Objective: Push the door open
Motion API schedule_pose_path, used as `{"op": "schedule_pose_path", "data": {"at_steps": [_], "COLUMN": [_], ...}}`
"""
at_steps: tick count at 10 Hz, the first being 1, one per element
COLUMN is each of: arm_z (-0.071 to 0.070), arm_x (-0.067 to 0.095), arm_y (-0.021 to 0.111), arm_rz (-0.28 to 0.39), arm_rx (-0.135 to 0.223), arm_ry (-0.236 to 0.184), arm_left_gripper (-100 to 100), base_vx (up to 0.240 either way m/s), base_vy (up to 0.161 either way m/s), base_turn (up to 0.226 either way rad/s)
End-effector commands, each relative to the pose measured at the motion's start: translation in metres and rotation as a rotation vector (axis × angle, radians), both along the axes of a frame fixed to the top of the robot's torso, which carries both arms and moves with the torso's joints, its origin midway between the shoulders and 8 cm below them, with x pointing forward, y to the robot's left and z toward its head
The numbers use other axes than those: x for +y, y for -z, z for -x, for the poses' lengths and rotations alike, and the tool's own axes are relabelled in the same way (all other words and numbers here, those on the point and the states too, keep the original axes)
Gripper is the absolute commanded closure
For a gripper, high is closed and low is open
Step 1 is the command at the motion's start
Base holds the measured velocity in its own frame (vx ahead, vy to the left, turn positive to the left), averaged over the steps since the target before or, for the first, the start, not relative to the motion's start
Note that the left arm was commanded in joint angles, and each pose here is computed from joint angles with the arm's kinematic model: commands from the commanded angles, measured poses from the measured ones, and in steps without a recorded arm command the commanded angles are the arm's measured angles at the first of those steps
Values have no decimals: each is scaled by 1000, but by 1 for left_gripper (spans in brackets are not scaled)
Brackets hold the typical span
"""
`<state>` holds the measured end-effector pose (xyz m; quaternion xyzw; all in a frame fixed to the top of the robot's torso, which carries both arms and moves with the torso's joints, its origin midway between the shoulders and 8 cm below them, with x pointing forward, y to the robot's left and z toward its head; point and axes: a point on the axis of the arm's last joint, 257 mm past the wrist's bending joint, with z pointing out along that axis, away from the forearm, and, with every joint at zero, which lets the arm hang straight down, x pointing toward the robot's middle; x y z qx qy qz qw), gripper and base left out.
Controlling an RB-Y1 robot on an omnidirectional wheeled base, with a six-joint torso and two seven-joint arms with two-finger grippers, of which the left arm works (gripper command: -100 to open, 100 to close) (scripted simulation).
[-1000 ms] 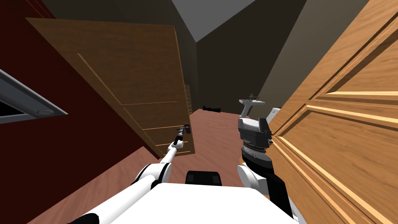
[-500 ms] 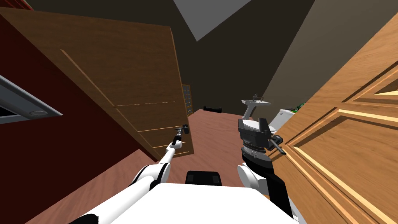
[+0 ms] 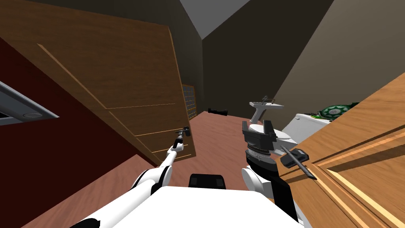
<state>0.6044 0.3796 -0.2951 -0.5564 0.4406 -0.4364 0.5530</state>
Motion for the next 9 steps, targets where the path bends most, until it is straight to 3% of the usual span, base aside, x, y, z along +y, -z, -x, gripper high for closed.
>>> {"op": "schedule_pose_path", "data": {"at_steps": [1,4,9], "arm_z": [1,5,15], "arm_x": [9,17,54], "arm_y": [-2,2,-1], "arm_rz": [0,2,0], "arm_rx": [-7,4,-3], "arm_ry": [-16,-29,-96], "arm_left_gripper": [100,100,100], "base_vx": [153,129,176], "base_vy": [-57,-51,-52], "base_turn": [40,43,54]}}
